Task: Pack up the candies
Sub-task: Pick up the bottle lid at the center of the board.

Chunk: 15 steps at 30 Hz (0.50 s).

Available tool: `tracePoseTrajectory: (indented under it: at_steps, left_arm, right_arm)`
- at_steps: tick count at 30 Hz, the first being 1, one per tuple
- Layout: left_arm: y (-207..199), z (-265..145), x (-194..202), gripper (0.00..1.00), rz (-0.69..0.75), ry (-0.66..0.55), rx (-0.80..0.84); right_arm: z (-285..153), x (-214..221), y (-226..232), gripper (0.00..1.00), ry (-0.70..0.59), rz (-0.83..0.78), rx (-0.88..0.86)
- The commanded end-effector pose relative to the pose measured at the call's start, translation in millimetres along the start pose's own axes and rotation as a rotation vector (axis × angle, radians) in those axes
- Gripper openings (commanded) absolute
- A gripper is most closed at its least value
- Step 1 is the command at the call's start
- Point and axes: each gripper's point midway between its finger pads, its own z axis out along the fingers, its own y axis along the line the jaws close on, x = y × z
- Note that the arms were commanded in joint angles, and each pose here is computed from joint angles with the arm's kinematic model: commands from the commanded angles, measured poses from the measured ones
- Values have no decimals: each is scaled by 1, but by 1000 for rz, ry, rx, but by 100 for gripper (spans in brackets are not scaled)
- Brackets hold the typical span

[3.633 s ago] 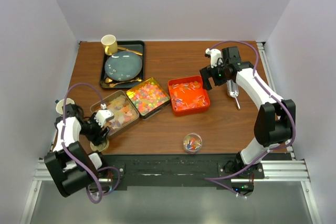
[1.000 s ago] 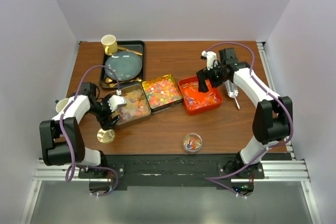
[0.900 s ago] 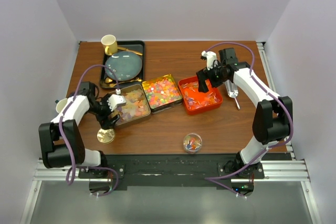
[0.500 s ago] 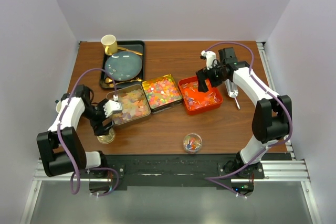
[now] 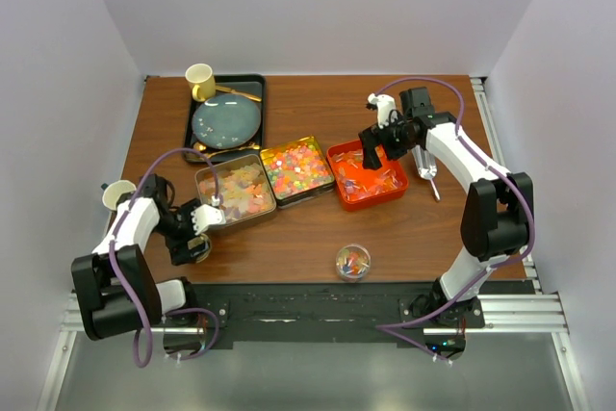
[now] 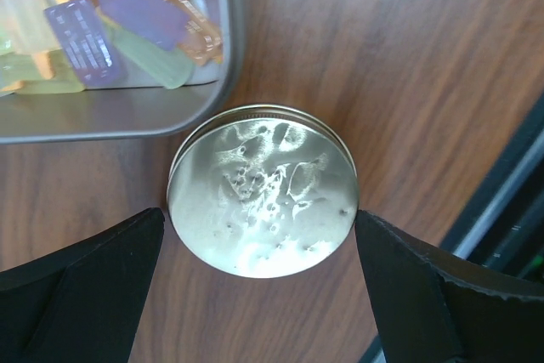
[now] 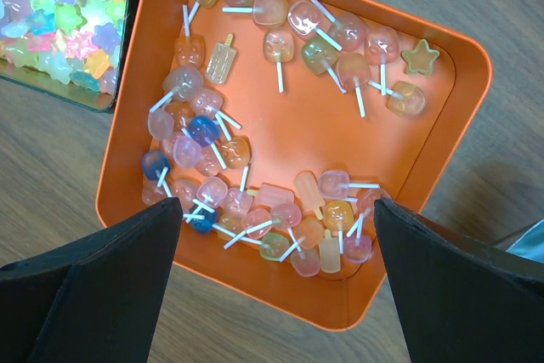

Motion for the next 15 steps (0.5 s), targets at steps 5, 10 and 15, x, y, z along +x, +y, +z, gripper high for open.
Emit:
tracePoseTrajectory:
  at_steps: [5, 10, 15]
  left_arm:
    - [20, 10, 6, 100, 30, 10, -72]
    - [27, 4, -5, 100, 20, -32, -81]
    - [32, 3, -13, 100, -4, -70, -99]
  right_arm:
    - [-8, -25, 6, 99, -60, -45, -25]
    - [-9, -27, 9, 99, -61, -58, -32]
    - [-6, -24, 11, 99, -56, -49, -45]
